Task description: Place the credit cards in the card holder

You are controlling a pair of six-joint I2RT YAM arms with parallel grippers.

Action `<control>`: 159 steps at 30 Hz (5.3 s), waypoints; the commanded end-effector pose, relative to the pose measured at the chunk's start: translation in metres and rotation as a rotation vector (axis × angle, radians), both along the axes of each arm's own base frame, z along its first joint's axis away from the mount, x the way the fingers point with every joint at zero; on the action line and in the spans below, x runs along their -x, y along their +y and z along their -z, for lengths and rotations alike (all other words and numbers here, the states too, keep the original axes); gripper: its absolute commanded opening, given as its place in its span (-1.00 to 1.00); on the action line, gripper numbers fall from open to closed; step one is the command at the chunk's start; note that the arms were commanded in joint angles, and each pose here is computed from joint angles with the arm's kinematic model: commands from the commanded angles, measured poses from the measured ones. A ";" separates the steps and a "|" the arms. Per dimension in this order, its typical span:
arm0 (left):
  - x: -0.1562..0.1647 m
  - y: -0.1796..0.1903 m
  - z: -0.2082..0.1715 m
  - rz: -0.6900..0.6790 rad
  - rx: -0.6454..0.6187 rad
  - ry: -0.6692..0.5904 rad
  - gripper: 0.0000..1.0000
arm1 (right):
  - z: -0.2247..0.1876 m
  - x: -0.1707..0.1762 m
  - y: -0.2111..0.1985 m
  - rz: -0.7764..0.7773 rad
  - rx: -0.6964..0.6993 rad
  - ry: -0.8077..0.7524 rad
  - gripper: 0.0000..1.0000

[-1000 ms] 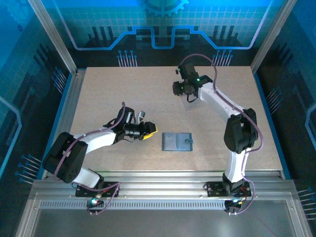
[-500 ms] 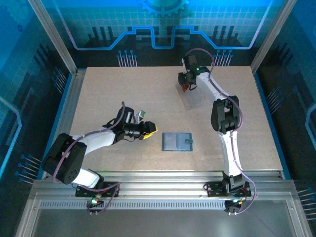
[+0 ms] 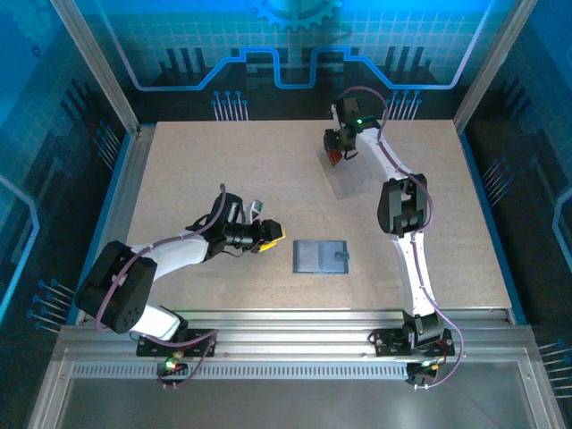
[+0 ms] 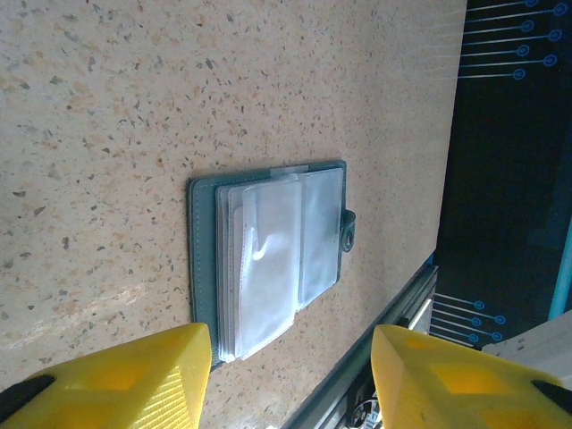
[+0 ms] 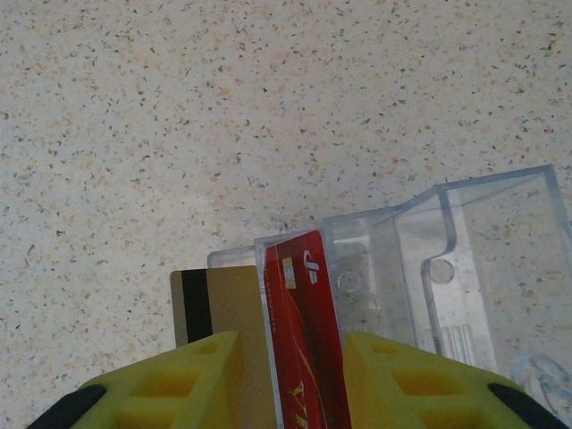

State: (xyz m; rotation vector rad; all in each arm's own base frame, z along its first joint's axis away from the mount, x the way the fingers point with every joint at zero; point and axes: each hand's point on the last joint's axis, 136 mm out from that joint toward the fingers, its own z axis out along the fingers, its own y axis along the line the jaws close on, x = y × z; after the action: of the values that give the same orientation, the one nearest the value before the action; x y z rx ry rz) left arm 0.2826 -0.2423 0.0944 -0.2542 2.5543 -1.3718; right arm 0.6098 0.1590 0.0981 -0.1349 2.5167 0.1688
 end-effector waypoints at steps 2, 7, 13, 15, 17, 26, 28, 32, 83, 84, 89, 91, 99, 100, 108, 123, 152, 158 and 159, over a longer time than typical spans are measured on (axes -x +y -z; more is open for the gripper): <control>0.000 0.001 -0.001 0.012 0.010 -0.017 0.05 | 0.016 0.003 -0.003 -0.015 0.003 0.050 -0.26; 0.000 0.001 -0.004 0.011 0.014 -0.023 0.04 | 0.016 0.003 -0.003 -0.015 0.003 0.051 -0.28; 0.001 0.001 -0.005 0.011 0.015 -0.024 0.04 | 0.006 0.000 -0.010 0.012 0.031 0.005 -0.27; 0.001 0.001 -0.005 0.011 0.017 -0.023 0.04 | 0.004 -0.001 -0.011 0.015 0.035 0.003 -0.27; 0.001 0.001 -0.005 0.011 0.018 -0.020 0.04 | 0.004 -0.001 -0.011 0.013 0.036 0.002 -0.27; 0.001 0.001 -0.005 0.011 0.020 -0.021 0.05 | 0.014 0.000 -0.010 0.005 0.051 0.026 -0.26; 0.001 0.001 -0.005 0.011 0.020 -0.022 0.05 | 0.021 0.001 -0.010 0.000 0.053 0.046 -0.26; 0.001 0.001 -0.005 0.010 0.018 -0.021 0.05 | 0.026 0.004 -0.005 -0.015 0.030 0.065 -0.29; 0.002 -0.005 -0.006 0.029 0.051 -0.004 0.07 | -0.001 0.048 0.002 -0.020 -0.037 0.101 -1.00; 0.002 -0.005 -0.005 0.029 0.051 -0.004 0.07 | -0.002 0.049 0.002 -0.020 -0.039 0.101 -1.00; 0.003 -0.006 -0.005 0.035 0.053 -0.005 0.13 | -0.013 0.048 0.003 -0.024 -0.038 0.078 -1.00; 0.003 -0.006 -0.004 0.039 0.049 -0.003 0.16 | -0.020 0.045 0.005 -0.026 -0.042 0.064 -1.00; 0.006 -0.014 0.005 0.077 0.008 0.009 0.19 | -0.077 0.046 0.022 -0.041 -0.054 -0.083 -1.00; 0.006 -0.015 0.006 0.083 0.004 0.009 0.19 | -0.084 0.047 0.025 -0.045 -0.052 -0.106 -1.00; 0.011 -0.026 0.007 0.139 -0.030 -0.017 0.18 | -0.132 0.080 0.048 -0.069 -0.078 -0.209 -1.00; 0.021 -0.048 0.028 0.246 -0.184 -0.049 0.04 | -0.105 0.259 0.063 -0.159 -0.332 -0.178 -0.92; 0.015 -0.052 0.070 0.256 -0.291 -0.001 -0.33 | 0.026 0.322 0.043 0.014 -0.568 -0.052 -0.93; 0.016 -0.052 0.068 0.254 -0.288 0.002 -0.33 | 0.032 0.322 0.046 0.023 -0.573 -0.027 -0.93; 0.016 -0.052 0.068 0.255 -0.288 0.003 -0.33 | 0.034 0.321 0.046 0.026 -0.573 -0.023 -0.93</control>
State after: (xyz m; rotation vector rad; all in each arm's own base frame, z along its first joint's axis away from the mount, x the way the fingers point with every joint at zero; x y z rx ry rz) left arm 0.2652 -0.2913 0.0249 0.1092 2.8154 -1.0645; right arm 0.2878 0.2017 0.0666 0.1103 2.3459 0.8388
